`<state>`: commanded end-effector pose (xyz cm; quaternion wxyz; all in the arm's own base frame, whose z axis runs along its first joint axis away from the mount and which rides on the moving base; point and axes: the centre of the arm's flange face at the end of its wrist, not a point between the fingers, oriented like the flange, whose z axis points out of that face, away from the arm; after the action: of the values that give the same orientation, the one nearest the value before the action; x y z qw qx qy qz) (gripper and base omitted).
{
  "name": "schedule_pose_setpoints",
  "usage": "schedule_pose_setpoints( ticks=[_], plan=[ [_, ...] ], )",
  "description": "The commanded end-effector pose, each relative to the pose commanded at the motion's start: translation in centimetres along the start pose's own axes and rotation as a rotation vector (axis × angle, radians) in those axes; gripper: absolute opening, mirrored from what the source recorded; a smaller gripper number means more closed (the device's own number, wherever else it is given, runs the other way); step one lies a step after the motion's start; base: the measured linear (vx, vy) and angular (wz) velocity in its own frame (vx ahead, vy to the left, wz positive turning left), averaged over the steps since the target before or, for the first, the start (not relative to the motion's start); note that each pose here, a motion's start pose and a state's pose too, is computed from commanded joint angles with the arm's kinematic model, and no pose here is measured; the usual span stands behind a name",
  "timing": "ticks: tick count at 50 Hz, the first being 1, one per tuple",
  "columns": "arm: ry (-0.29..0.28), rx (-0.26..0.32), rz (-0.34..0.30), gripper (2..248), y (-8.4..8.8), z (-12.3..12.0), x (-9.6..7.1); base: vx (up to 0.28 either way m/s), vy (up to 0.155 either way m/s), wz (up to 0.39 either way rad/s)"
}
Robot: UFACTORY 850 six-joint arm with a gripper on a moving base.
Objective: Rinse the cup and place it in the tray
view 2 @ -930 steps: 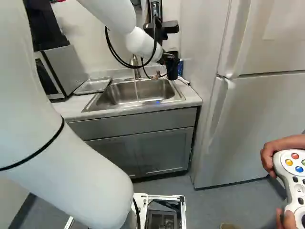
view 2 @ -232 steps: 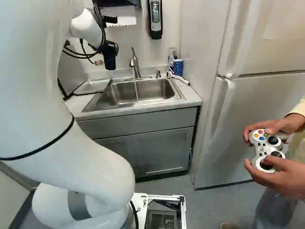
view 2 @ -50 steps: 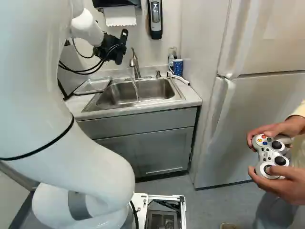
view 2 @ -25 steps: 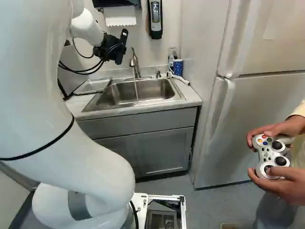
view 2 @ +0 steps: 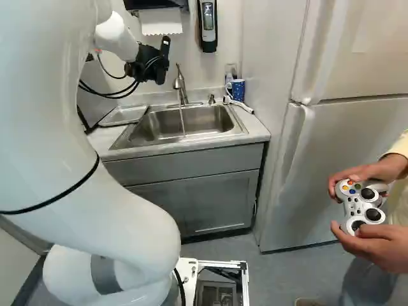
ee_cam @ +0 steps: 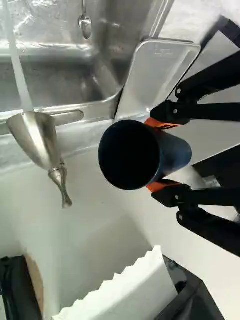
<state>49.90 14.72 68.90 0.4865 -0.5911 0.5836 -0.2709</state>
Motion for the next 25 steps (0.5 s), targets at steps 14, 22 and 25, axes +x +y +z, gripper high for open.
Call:
schedule_pose_setpoints(
  ticks=[14, 22, 25],
  plan=[
    [0.0, 0.0, -0.147, 121, 0.0, 0.0, 0.0, 0.0, 0.0, 0.0],
    [0.0, 0.0, -0.23, 121, 0.0, 0.0, 0.0, 0.0, 0.0, 0.0],
    [0.0, 0.0, -0.261, 121, 0.0, 0.0, 0.0, 0.0, 0.0, 0.0]
  ],
)
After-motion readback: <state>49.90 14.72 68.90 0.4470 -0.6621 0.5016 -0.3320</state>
